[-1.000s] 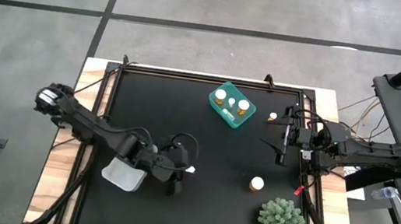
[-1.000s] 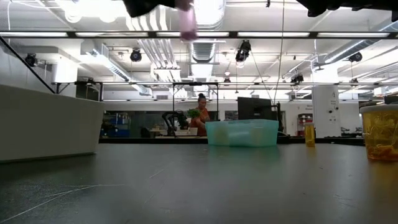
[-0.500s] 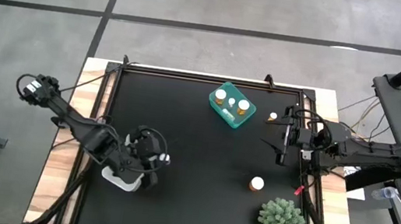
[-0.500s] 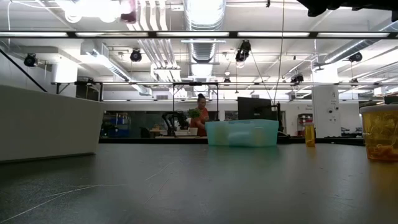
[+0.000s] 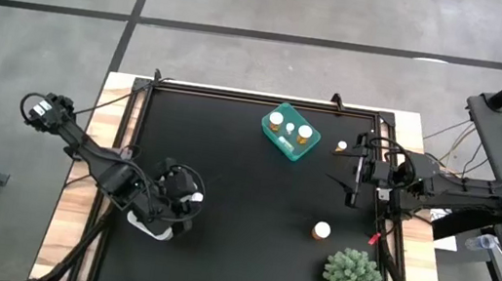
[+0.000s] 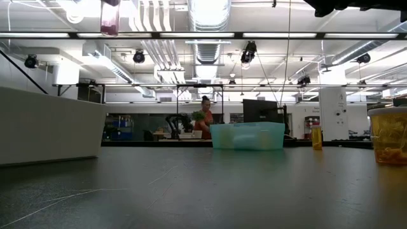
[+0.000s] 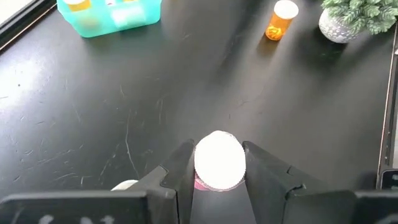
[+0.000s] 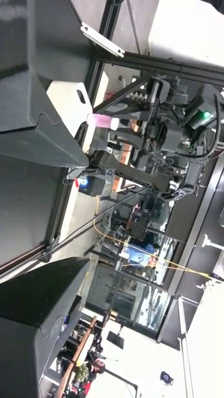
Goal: Pick and place medicine bottles into bin by pill shape (circle, oval)
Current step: Put the pink tablet bottle into the gray bin
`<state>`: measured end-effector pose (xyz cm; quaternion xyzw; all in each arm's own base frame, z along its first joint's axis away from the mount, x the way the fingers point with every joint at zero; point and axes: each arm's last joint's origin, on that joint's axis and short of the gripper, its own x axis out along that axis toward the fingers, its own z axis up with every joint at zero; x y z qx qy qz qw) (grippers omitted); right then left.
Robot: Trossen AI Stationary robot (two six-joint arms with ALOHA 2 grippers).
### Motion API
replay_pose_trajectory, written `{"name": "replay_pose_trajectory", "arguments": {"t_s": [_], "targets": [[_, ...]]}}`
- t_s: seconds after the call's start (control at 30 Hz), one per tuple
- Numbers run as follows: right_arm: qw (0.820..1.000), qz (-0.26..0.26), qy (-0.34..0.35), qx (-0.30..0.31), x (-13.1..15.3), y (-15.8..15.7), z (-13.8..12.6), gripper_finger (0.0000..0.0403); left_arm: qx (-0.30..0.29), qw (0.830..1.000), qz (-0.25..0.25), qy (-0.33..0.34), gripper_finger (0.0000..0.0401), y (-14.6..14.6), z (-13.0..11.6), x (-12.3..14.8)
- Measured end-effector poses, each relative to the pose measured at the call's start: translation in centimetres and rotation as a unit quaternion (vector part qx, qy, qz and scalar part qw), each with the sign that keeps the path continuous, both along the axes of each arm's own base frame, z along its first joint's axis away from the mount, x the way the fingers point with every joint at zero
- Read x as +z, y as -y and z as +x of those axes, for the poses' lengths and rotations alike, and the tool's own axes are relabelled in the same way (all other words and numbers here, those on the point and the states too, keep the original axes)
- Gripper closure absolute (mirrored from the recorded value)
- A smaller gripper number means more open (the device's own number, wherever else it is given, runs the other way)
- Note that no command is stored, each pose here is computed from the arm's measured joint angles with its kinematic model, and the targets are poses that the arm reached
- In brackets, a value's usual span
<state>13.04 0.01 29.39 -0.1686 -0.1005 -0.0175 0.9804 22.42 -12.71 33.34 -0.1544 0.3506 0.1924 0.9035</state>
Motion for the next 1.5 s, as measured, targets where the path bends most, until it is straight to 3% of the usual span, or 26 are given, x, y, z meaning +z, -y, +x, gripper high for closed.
{"name": "replay_pose_trajectory", "arguments": {"t_s": [1.0,1.27,1.5], "targets": [[1.000,0.000,0.000,0.000,0.0,0.0,0.0,0.0163,0.071,0.995,-0.008,-0.064,0.0303,-0.6,-2.0,-1.0],[1.000,0.000,0.000,0.000,0.0,0.0,0.0,0.0163,0.095,0.992,-0.013,-0.082,0.0303,-0.7,-3.0,-3.4],[1.000,0.000,0.000,0.000,0.0,0.0,0.0,0.0163,0.107,0.991,-0.046,-0.062,0.0303,-1.2,-4.7,-4.7]]}}
